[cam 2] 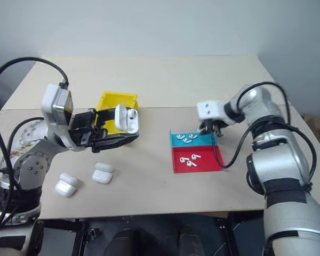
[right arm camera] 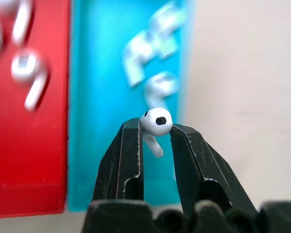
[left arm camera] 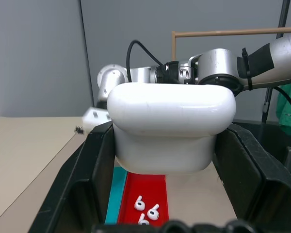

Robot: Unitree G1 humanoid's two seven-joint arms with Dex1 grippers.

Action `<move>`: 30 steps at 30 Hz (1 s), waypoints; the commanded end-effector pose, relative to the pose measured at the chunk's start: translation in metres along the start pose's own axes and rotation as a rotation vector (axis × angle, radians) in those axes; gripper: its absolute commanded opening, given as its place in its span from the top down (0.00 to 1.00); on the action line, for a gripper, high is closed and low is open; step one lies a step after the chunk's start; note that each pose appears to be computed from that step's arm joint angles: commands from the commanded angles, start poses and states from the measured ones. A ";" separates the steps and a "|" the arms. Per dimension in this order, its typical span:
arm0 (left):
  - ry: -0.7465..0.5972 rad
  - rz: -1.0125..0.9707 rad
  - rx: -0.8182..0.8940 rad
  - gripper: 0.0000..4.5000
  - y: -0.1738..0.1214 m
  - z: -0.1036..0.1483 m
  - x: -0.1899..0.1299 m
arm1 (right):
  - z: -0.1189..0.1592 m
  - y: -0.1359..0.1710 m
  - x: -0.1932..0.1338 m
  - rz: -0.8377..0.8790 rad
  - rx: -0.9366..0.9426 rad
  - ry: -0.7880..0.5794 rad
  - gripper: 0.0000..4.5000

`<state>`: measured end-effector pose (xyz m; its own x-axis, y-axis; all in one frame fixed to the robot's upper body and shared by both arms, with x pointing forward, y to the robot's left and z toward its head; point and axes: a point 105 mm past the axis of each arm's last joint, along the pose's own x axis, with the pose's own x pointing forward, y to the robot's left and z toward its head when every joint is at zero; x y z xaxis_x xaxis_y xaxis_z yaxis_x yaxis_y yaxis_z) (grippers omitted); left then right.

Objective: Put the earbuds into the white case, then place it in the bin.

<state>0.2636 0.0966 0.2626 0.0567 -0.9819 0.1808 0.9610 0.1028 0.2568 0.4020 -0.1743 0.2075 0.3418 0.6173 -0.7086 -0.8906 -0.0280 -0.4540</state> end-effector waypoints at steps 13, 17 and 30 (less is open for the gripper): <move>-0.037 -0.061 -0.024 0.38 0.022 0.001 0.019 | 0.136 0.070 -0.087 -0.141 0.340 -0.935 0.85; -0.027 -0.052 -0.054 0.38 0.031 -0.003 0.032 | 0.163 0.079 -0.080 -0.141 0.394 -1.007 0.85; -0.035 -0.066 -0.058 0.38 0.038 -0.003 0.042 | 0.177 0.081 -0.060 -0.116 0.468 -0.982 0.85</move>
<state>0.3058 0.0577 0.2660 0.0000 -0.9807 0.1953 0.9855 0.0331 0.1661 0.2638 -0.0767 0.2978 0.2556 0.9561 0.1432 -0.9635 0.2642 -0.0441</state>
